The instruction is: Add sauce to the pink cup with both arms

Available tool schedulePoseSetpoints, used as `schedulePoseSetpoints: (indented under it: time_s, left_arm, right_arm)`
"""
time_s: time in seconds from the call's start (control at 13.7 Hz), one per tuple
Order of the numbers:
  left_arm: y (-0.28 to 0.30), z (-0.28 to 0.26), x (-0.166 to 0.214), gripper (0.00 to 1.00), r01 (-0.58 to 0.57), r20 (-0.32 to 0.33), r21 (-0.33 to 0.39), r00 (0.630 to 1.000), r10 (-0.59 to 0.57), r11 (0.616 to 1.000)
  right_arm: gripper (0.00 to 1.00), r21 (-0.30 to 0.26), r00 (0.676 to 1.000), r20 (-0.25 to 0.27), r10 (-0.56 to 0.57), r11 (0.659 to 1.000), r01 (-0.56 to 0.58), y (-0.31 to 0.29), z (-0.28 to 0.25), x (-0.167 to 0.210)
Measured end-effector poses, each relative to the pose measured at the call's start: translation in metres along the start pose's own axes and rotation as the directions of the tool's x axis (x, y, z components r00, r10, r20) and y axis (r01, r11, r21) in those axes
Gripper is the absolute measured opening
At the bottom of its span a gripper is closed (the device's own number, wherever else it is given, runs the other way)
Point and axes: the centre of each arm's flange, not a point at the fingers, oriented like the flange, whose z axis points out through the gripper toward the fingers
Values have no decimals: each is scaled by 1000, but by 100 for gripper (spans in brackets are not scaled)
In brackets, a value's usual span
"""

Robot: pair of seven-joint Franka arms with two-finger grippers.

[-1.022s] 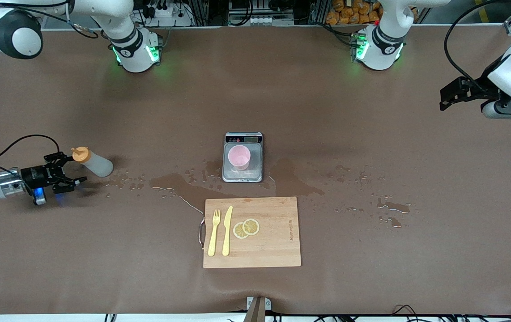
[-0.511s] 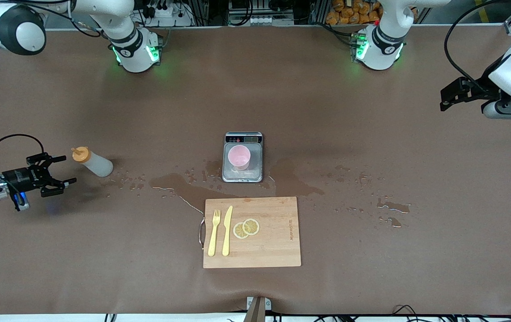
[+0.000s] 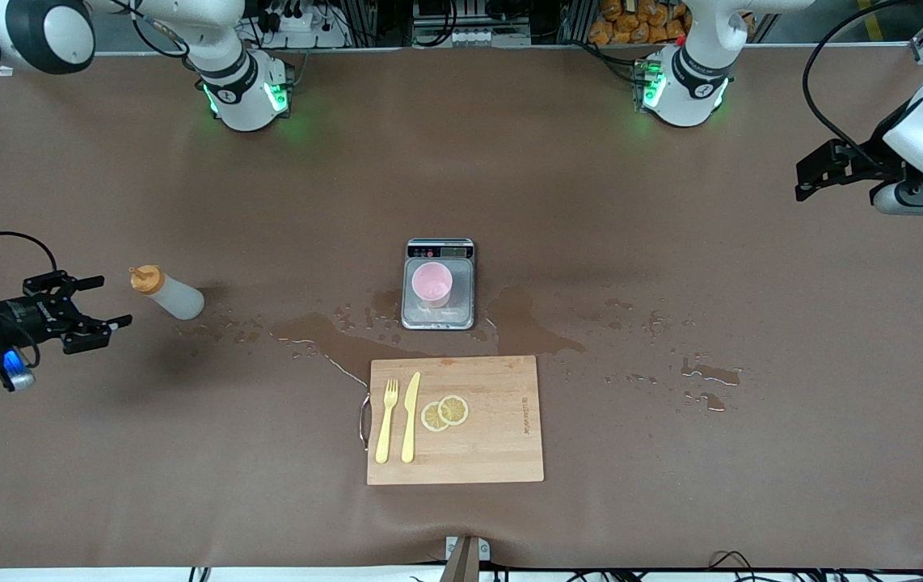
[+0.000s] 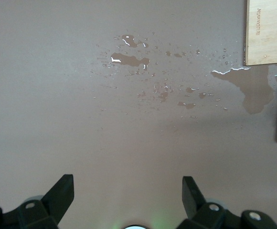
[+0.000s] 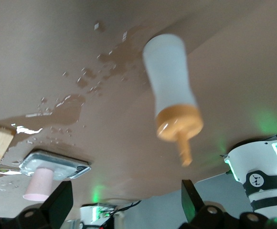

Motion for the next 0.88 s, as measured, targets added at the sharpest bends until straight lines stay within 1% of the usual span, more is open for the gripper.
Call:
schedulePoseSetpoints:
  time_s: [0.15, 0.29, 0.58, 0.88]
  left_arm:
    - [0, 0, 0, 100, 0, 0, 0, 1000, 0, 1000]
    - [-1, 0, 0, 100, 2, 0, 0, 1000, -2, 1000]
    - [-2, -1, 1, 100, 4, -10, -1, 1000, -4, 1000]
    - [-3, 0, 2, 100, 6, -9, -1, 1000, -6, 1000]
  right_arm:
    - [100, -43, 996, -57, -70, 997, 67, -37, -5, -52]
    - [100, -70, 988, -96, -117, 991, 110, -59, -8, -90]
    - [100, -98, 978, -125, -168, 983, 157, -80, -6, -127]
    - [100, -149, 954, -154, -258, 960, 236, -117, 8, -186]
